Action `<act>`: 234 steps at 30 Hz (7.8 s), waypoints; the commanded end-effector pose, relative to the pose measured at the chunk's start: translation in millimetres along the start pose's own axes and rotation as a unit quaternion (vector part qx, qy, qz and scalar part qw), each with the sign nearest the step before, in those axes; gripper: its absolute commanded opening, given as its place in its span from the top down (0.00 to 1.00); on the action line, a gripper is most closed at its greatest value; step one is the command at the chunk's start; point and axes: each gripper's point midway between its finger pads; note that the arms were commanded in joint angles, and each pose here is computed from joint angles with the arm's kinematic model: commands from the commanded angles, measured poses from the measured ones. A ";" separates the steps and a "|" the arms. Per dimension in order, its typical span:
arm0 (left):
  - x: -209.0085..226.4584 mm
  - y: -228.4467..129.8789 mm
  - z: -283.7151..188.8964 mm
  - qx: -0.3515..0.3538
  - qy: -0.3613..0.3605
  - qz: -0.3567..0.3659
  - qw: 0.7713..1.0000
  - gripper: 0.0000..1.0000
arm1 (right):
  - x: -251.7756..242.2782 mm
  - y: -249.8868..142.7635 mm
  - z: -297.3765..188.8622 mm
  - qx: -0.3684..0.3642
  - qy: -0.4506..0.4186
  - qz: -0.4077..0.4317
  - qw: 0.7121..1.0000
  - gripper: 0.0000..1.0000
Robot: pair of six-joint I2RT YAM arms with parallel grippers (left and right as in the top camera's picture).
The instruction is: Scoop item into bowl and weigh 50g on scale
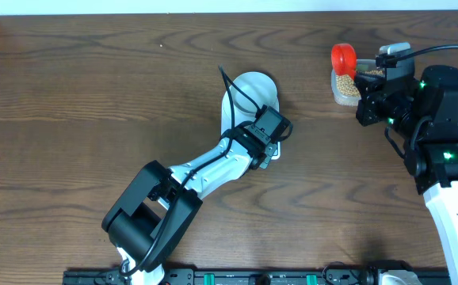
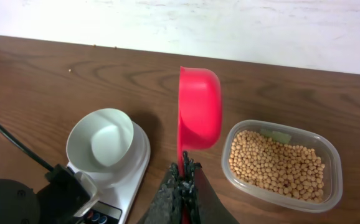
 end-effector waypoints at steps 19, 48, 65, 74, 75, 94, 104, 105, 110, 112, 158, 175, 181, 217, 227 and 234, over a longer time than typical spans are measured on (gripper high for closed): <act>17.5 85.3 -205.1 -0.237 -0.085 -0.003 0.968 0.93 | -1.2 13.2 -3.9 -0.018 0.002 -0.028 0.999 0.99; 82.5 25.0 -213.8 -0.121 -0.055 -0.068 0.989 0.93 | 53.5 85.4 -48.6 -0.084 0.186 0.043 0.978 0.99; 107.9 -19.9 -206.0 -0.015 -0.183 0.045 0.982 0.93 | 47.1 57.4 -27.5 -0.041 0.173 -0.070 0.982 0.99; 124.4 -19.6 -200.1 -0.016 -0.128 0.077 0.989 0.76 | 28.2 44.3 -21.4 -0.011 0.116 -0.129 0.985 0.99; 124.4 -19.6 -200.1 -0.016 -0.128 0.077 0.989 0.74 | 28.1 41.5 -21.5 -0.005 0.116 -0.126 0.985 0.99; 123.3 -19.9 -199.9 -0.016 -0.131 0.077 0.988 0.02 | 33.2 33.5 -22.7 0.011 0.127 -0.118 0.985 0.99; 123.3 -19.9 -199.9 -0.016 -0.131 0.077 0.988 0.02 | 45.9 20.6 -17.2 0.055 0.113 -0.114 0.985 0.99; 123.3 -19.9 -199.9 -0.016 -0.131 0.077 0.988 0.02 | 47.2 20.8 -16.7 0.056 0.112 -0.117 0.985 0.99; 123.3 -19.9 -199.9 -0.016 -0.131 0.077 0.988 0.02 | 41.6 25.0 -12.4 0.062 0.074 -0.080 0.992 0.99; 123.3 -19.9 -199.9 -0.016 -0.131 0.077 0.988 0.02 | 34.6 24.6 -11.1 0.069 0.047 -0.051 0.995 0.99; 123.3 -19.9 -199.9 -0.016 -0.131 0.077 0.988 0.02 | -108.9 -82.0 94.7 0.343 -0.185 -0.032 0.921 0.99; 123.3 -19.9 -199.9 -0.016 -0.131 0.077 0.988 0.02 | -106.2 -112.2 110.6 0.382 -0.167 -0.038 0.908 0.99; 123.3 -19.9 -199.9 -0.016 -0.131 0.077 0.988 0.02 | -107.5 -114.9 107.2 0.391 -0.172 -0.041 0.903 0.99; 123.3 -19.9 -199.9 -0.016 -0.131 0.077 0.988 0.02 | -91.5 -177.3 130.1 0.413 -0.027 0.087 0.906 0.99; 123.3 -19.9 -199.9 -0.016 -0.131 0.077 0.988 0.02 | -83.0 -168.4 130.9 0.366 0.051 0.142 0.918 0.99; 123.3 -19.9 -199.9 -0.016 -0.131 0.077 0.988 0.02 | -87.6 -163.5 125.5 0.339 0.079 0.174 0.921 0.99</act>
Point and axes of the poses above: each gripper's point midway between its finger pads, its own z axis out along the fingers, its own x axis along the line the jaws close on, y = z × x, and after that the axes turned 13 degrees about -z, right-handed
